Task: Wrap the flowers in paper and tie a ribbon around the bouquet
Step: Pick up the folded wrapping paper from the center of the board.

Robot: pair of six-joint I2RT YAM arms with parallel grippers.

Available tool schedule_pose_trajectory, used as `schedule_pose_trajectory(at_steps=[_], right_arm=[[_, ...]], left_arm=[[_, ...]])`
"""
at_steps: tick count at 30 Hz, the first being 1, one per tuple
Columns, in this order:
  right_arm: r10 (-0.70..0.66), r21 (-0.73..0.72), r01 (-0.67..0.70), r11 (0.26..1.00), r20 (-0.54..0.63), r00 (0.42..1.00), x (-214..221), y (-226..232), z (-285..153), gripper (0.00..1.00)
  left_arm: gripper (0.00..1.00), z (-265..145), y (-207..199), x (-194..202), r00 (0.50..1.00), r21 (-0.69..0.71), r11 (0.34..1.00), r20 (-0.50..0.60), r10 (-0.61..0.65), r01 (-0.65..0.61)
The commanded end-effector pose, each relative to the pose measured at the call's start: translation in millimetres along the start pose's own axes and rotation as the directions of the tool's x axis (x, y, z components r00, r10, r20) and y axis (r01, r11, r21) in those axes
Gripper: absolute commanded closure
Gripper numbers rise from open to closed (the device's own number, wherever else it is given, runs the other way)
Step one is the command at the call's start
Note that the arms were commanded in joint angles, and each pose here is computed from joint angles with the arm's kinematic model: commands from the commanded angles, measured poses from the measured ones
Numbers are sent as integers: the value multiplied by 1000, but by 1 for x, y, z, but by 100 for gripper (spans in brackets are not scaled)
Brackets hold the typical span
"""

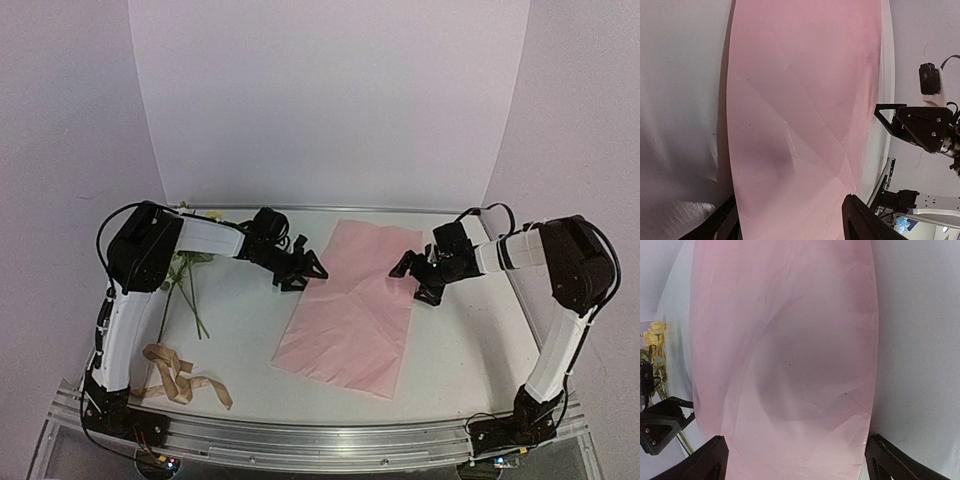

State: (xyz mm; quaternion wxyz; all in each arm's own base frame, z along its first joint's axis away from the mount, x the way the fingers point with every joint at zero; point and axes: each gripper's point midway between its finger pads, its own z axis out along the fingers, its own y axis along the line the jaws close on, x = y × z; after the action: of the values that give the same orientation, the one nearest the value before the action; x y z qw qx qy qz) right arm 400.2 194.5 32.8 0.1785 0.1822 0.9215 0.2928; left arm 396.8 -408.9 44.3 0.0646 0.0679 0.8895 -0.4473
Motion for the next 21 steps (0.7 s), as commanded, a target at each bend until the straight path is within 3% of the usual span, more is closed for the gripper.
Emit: schedule_pose_trajectory(at_steps=[1, 9, 15, 18, 21], right_arm=[[30, 84, -21, 996, -107, 994, 30, -25, 18, 2], [23, 71, -14, 997, -125, 992, 37, -12, 25, 2], [7, 51, -1, 999, -133, 991, 42, 2, 27, 2], [-11, 34, 16, 999, -134, 991, 44, 16, 26, 2], [-46, 8, 48, 999, -141, 989, 49, 38, 23, 2]], left_arm=[[35, -26, -41, -1, 1000, 72, 997, 29, 11, -13], [53, -39, -59, 5, 999, 121, 993, 31, 10, -13], [76, -50, -66, 10, 999, 123, 992, 40, 19, -24], [94, -65, -68, 9, 996, 74, 996, 82, 33, -39], [100, -91, -67, 7, 985, -27, 997, 158, 72, -68]])
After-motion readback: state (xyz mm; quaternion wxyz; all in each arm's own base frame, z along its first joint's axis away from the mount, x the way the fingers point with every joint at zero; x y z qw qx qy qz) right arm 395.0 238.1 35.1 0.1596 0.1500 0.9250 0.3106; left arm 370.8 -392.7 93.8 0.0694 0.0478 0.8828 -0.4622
